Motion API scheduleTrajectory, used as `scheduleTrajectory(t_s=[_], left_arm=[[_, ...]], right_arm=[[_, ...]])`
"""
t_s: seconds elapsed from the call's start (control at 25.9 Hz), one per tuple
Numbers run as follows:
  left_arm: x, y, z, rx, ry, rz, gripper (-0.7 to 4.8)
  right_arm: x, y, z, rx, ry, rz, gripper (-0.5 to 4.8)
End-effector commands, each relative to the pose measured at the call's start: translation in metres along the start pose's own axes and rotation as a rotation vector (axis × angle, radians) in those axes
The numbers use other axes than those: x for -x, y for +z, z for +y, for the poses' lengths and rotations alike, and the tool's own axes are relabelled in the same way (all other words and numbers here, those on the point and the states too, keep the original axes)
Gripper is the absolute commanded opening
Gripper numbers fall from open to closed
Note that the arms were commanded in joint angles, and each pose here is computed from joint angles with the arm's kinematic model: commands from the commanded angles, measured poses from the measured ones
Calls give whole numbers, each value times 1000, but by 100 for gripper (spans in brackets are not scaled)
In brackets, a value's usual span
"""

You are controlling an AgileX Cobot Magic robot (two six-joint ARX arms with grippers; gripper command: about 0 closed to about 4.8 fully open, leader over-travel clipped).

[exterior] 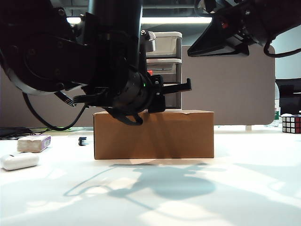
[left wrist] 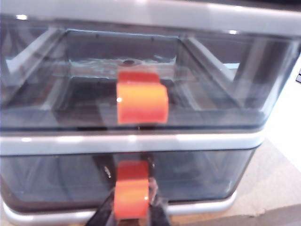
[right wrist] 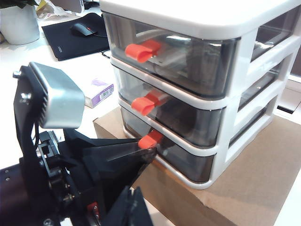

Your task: Open the third layer of the drawer on the table, pick up the earphone case on the table and put it in, and finally close the drawer.

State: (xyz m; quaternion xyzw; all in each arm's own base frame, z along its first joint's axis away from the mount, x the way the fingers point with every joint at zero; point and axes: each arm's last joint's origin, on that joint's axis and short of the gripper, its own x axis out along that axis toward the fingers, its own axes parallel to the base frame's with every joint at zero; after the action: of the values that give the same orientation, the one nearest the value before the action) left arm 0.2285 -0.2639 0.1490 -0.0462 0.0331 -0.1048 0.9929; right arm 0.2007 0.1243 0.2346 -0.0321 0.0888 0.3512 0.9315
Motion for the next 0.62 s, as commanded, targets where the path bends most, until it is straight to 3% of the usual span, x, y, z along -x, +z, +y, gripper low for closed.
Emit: scheduleTrajectory(t_s=[0.04, 0.15, 0.19, 0.27, 0.62], left_arm=[[-1, 2, 0, 0, 0, -8, 46], [-1, 2, 0, 2, 0, -8, 39], [-1, 2, 0, 6, 0, -10, 8], [-1, 2, 0, 12, -1, -14, -5], [-1, 3, 0, 18, -2, -17, -5]], right_arm=[[0, 5, 0, 31, -4, -36, -6], [-4, 7, -1, 38, -9, -73, -6], [-6, 8, -2, 43, -12, -104, -6], [-10, 9, -3, 46, -12, -119, -6], [-39, 15, -8, 54, -11, -98, -6]])
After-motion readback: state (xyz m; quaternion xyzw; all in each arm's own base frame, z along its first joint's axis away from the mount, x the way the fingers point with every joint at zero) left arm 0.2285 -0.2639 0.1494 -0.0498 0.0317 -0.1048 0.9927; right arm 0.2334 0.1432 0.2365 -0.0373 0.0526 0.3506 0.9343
